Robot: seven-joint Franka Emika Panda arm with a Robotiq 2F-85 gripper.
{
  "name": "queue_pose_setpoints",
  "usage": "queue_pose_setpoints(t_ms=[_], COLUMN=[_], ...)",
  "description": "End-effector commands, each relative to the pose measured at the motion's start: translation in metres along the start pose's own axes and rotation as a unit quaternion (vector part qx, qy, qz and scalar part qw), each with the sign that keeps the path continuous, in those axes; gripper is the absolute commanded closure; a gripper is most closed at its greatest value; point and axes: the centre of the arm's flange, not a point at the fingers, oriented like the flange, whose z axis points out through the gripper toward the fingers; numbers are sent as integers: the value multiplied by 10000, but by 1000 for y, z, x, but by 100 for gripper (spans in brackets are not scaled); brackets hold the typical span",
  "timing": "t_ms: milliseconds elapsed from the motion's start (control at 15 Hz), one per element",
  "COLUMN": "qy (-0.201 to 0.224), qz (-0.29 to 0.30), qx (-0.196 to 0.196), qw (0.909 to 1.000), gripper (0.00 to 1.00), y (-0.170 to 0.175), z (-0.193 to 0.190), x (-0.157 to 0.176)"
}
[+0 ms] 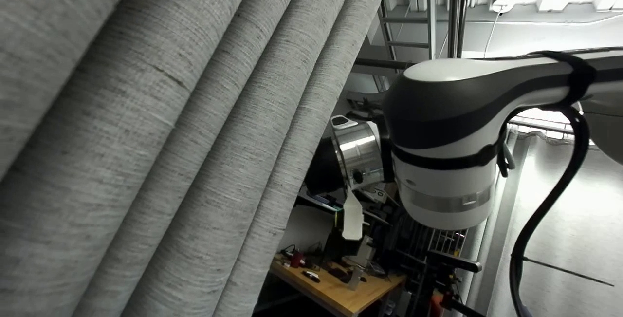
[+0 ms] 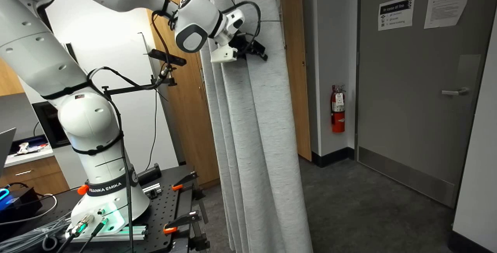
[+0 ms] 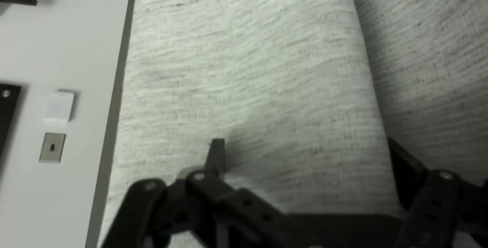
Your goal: Slide the curtain to close
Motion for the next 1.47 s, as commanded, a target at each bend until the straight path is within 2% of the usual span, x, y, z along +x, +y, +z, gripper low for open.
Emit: queue_pose_setpoints(t_ms=[0,467,1400], qy=[512,1057,1549], qz=[-207,-280,-856], qx=[-210,-475,-552], qw=[9983,9929,9827], gripper=[0,0,0], y=[-2,1,-24], z=[-20,-53,-91], x=[6,31,68])
